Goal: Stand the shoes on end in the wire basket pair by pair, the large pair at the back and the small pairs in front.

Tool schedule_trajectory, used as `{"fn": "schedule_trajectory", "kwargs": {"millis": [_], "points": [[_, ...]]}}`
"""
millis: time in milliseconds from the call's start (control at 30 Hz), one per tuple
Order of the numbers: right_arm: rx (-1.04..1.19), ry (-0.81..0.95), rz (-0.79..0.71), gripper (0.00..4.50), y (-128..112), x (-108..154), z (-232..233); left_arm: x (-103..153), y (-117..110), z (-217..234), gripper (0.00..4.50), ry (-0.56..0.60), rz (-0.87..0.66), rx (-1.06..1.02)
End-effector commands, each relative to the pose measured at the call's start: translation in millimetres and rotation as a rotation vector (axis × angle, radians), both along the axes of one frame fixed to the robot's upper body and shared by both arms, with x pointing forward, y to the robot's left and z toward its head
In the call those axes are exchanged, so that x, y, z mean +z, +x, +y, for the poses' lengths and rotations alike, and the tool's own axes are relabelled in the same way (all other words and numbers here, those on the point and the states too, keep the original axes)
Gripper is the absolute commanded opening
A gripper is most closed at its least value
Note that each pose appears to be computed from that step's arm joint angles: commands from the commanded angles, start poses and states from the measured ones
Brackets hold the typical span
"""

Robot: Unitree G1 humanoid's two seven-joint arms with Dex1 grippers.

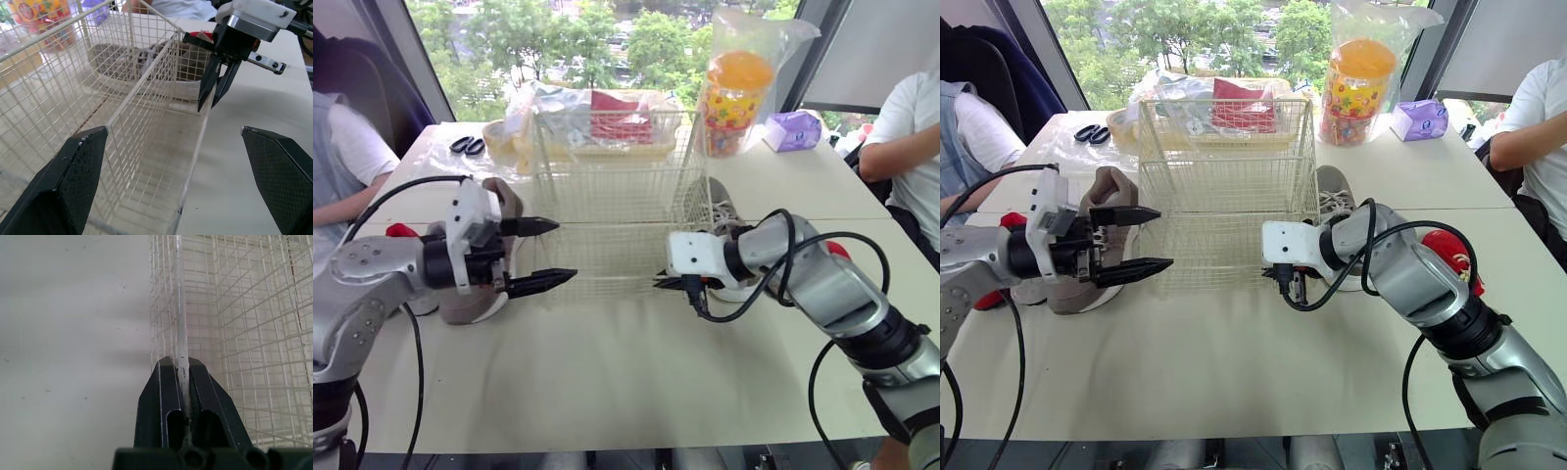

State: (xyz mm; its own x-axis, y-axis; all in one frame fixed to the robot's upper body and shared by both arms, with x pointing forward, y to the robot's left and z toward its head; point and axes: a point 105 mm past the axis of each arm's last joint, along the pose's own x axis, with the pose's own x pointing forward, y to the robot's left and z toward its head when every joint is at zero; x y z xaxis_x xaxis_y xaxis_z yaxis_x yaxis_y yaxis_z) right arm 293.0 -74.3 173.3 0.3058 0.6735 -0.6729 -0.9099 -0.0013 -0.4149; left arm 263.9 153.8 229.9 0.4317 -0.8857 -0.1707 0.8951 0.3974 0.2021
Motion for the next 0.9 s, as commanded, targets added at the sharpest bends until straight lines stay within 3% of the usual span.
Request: {"fn": "schedule_trajectory", "kwargs": {"millis": [33,667,767,800,900], "points": [[0.065,0.037,0.004,0.05,-9,5,17,10,-1,-2,4.50,-0.007,-0.048,-0.005],[0.049,0.024,-0.017,0.05,-2,-2,28,10,-2,-4,4.50,-0.009,-0.057,0.005],[0.039,0.040,-0.060,1.01,1,9,24,10,-2,-4,4.50,-0.013,-0.054,0.005],[0.030,0.060,-0.077,1.56,2,18,22,10,-2,-5,4.50,-0.014,-0.053,0.005],[-0.013,0.180,-0.130,2.90,1,63,8,12,0,-6,4.50,-0.030,-0.047,0.000]]}}
